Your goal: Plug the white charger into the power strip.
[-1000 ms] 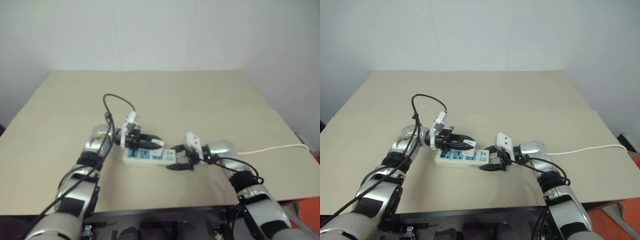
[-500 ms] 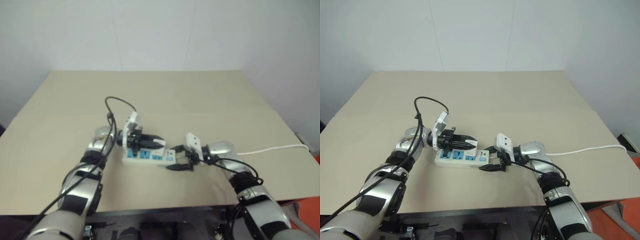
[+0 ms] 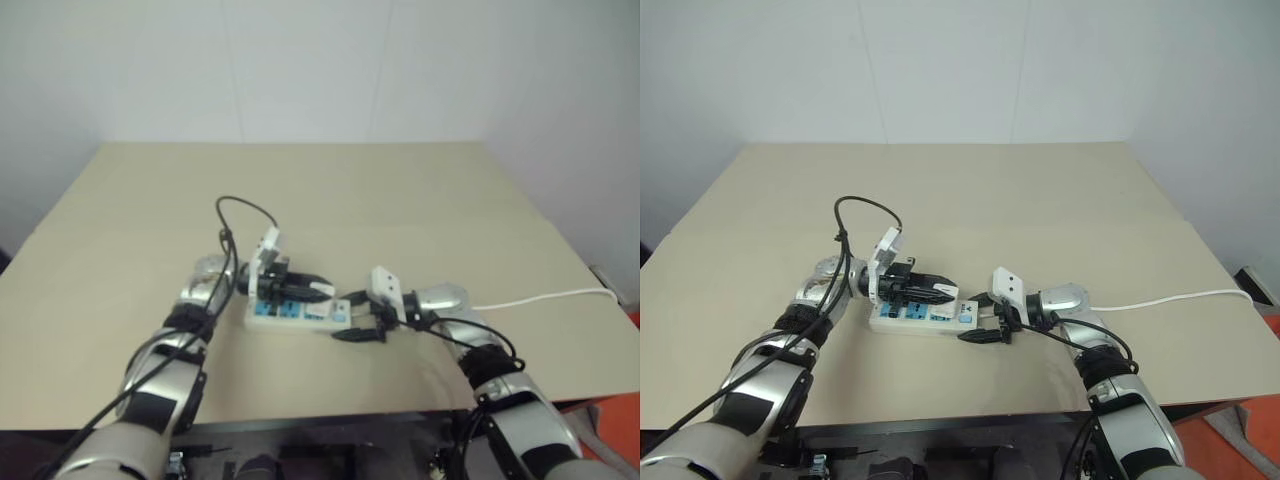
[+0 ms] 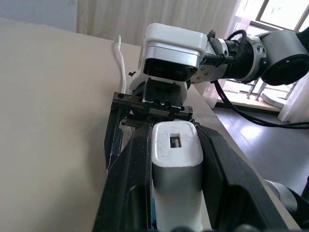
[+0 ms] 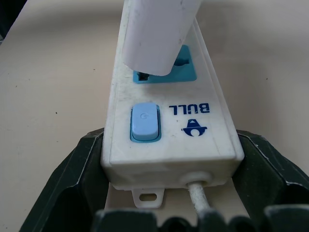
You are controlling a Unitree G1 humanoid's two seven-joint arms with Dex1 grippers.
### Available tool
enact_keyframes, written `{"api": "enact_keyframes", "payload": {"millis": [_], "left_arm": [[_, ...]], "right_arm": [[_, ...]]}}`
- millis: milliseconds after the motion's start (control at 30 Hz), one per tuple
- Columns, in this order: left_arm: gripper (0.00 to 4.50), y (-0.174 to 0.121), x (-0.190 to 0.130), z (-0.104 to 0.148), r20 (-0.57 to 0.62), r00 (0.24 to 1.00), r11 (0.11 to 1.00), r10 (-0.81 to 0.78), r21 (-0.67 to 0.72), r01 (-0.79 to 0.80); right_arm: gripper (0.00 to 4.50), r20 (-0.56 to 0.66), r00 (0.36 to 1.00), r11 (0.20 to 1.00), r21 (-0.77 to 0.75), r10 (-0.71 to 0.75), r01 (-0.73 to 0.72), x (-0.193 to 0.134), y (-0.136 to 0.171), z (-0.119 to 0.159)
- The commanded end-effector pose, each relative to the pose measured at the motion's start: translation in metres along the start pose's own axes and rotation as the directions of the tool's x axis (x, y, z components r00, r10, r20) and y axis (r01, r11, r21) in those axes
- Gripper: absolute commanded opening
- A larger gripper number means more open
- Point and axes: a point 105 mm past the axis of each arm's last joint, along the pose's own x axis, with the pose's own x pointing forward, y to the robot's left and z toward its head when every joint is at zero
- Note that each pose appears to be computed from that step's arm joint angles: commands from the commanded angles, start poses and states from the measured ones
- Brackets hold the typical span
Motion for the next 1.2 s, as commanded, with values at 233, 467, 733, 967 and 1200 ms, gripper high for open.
{"api": "enact_keyframes", "payload": {"millis": [233,467,733,967,1200], "left_arm": [[1.03,-0.004,-0.01,-0.018,-0.073,0.997,1.0,0.006,-0.028,-0.008],[1.03,-0.004,-0.008,-0.021,-0.078,0.997,1.0,0.008,-0.013,-0.009],[1.03,-0.006,-0.017,-0.026,-0.027,0.998,0.998,0.058,0.042,-0.057],[1.03,-0.02,-0.033,-0.041,-0.043,0.996,0.995,0.079,0.059,-0.077],[1.03,-0.023,-0.034,-0.057,-0.117,0.99,0.994,0.079,0.084,-0.069]], "right_arm": [[3.42,-0.021,1.0,1.0,0.017,0.008,-0.008,0.001,0.004,-0.006],[3.42,-0.023,1.0,1.0,0.018,0.009,-0.008,0.002,0.004,-0.007],[3.42,-0.022,1.0,1.0,0.015,0.005,-0.004,0.0,0.005,-0.007],[3.42,-0.017,1.0,1.0,0.009,0.004,-0.003,-0.001,0.006,-0.007],[3.42,-0.013,1.0,1.0,0.002,0.01,-0.01,0.002,0.007,-0.006]]}}
